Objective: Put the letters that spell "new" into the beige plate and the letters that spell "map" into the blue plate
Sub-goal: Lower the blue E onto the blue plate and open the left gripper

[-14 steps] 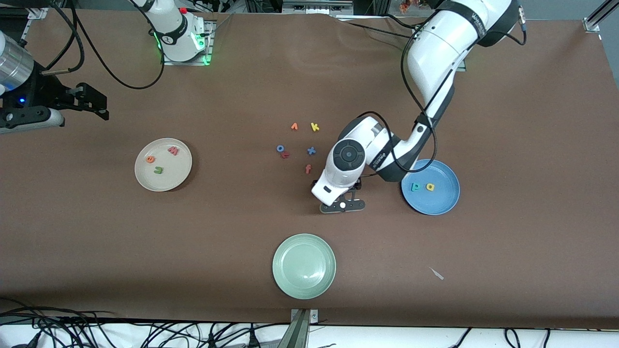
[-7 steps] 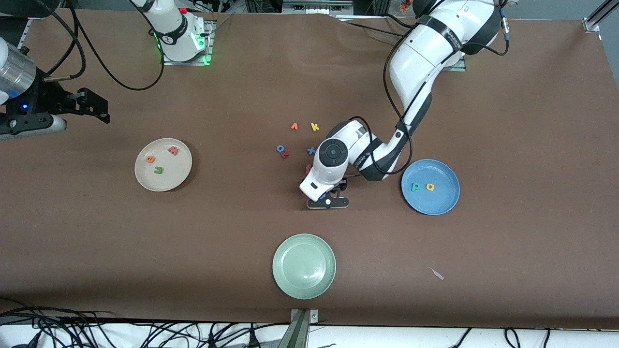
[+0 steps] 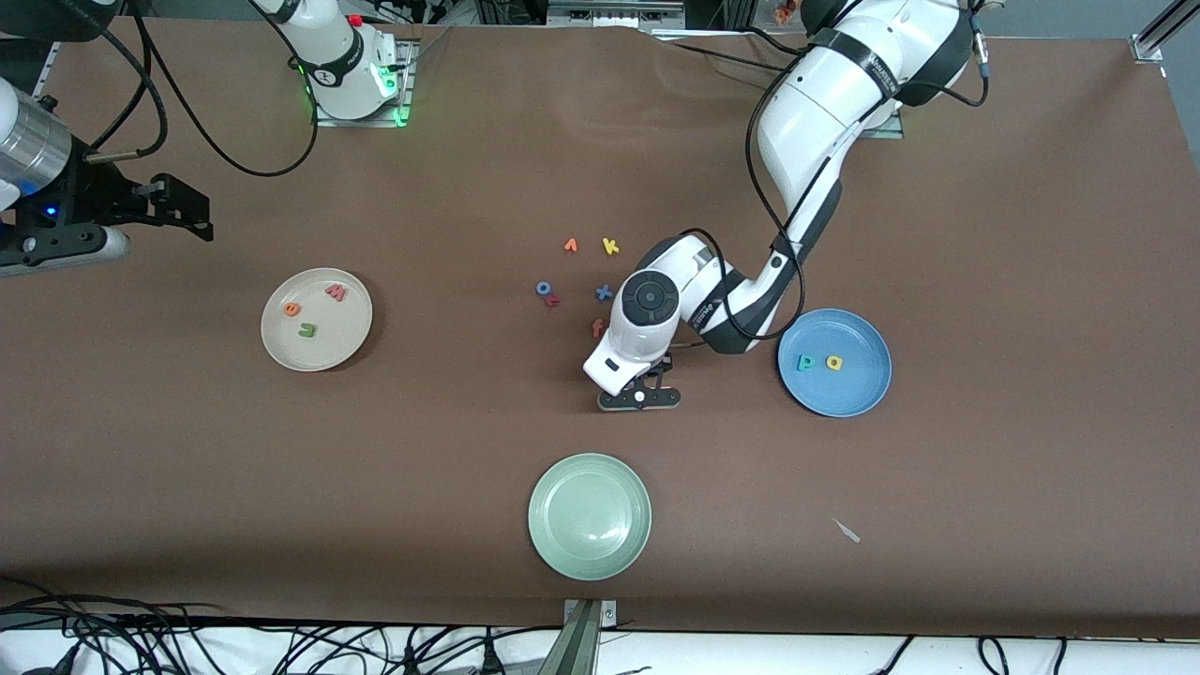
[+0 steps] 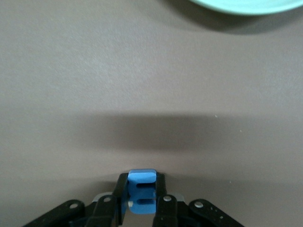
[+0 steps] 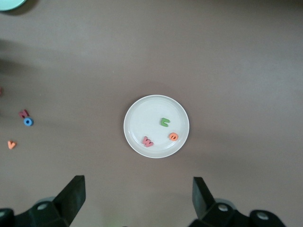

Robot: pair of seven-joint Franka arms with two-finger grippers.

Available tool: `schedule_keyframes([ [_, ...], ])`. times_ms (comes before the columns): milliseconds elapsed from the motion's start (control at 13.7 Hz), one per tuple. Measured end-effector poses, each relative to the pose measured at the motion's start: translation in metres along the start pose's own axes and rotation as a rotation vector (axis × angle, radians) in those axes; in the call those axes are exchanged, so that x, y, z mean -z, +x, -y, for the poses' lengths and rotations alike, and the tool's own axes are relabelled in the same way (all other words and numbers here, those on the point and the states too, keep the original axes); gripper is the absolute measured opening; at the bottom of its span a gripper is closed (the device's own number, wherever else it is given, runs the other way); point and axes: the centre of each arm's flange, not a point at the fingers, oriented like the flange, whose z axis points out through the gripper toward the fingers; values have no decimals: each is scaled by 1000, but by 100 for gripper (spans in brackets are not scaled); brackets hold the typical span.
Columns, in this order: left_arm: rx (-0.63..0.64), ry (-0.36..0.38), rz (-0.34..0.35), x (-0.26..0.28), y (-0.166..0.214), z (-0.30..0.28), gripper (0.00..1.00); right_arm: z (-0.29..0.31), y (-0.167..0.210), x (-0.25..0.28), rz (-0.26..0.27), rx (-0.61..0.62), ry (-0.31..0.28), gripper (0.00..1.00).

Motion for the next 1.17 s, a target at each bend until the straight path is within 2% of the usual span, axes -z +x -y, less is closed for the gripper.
schedule_keyframes([
  [292,-20,67,37,43,29,36,27,-9,-1,-1,2,-9,0,100],
  [511,-114,146,127,84,49,83,27,-10,-1,-2,8,-16,1,100],
  [657,-179,174,179,101,60,116,27,-10,-2,-3,21,-27,3,100],
  [876,-269,191,208,113,73,163,27,-9,-3,-4,24,-32,3,100],
  [1022,-319,239,227,113,72,198,27,-9,-3,-4,24,-30,3,100],
  [1168,-350,259,219,102,66,236,27,-9,-2,-4,25,-27,3,100],
])
